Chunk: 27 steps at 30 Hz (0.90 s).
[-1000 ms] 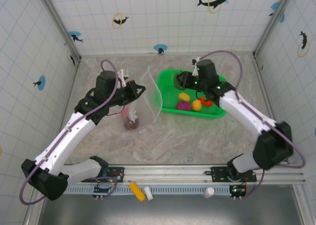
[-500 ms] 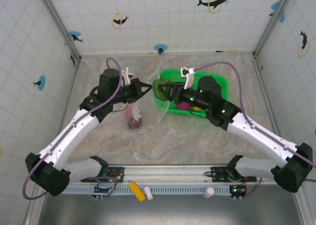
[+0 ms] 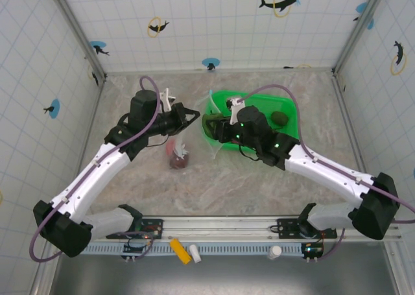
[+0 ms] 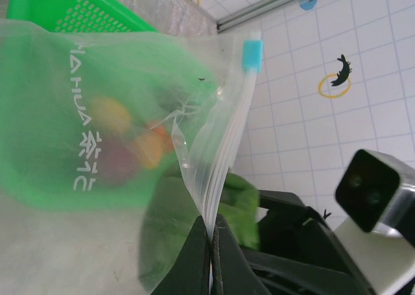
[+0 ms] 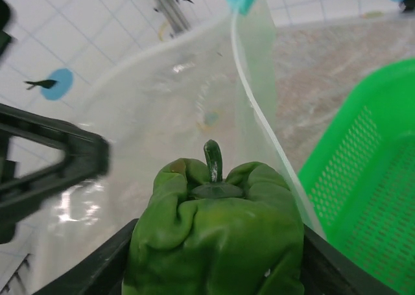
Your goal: Place the food in the zip-top bag and seal the zipper
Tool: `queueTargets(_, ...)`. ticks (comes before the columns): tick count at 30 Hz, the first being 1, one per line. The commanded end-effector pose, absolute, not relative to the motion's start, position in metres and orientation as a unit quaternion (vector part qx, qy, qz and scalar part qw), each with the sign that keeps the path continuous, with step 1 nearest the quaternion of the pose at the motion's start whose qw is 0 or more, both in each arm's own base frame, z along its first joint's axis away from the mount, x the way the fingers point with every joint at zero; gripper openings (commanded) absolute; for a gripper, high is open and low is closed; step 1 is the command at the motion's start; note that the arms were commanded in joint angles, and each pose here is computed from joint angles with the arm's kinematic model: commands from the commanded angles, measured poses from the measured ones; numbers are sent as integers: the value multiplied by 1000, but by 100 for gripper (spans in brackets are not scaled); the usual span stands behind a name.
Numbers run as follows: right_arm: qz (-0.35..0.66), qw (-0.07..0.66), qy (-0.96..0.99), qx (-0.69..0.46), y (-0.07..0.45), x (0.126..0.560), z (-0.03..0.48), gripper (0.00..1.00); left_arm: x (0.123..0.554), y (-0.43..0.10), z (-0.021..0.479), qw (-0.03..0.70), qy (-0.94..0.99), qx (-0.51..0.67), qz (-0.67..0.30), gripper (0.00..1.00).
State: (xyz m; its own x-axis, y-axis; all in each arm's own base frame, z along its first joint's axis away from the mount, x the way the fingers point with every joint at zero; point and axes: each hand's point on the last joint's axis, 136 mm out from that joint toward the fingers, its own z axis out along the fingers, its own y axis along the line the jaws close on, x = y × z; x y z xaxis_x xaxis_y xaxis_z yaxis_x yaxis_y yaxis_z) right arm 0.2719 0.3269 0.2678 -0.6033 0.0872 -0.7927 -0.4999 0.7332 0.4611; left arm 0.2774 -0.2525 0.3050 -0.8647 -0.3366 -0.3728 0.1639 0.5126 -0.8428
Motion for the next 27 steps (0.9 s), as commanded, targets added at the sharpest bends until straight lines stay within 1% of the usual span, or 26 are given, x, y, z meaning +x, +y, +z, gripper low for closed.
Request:
queueTargets(1,313,446,829,-125,326,278,278,66,278,-252,320,269,827,-45,-491,0)
queueTargets(3,315,447,827,-131,330,276,281,76,278,-253,319,267,828,-43,-491,0)
queueTargets(6,317,453,823,-132,330,274,287,82,278,-253,318,265,829,-43,-491,0)
queueTargets(18,338,471,803,-135,325,268,307,81,277,-249,307,267,836,-43,-478,0)
queueTargets(23,360,476,790,-142,319,263,338,80,284,-224,286,303,863,-60,-399,0)
queueTargets(25,347,478,795,-138,311,266,343,80,285,-214,282,317,868,-67,-377,0)
queueTargets(27,318,478,809,-125,294,275,336,81,286,-207,284,331,868,-70,-364,0)
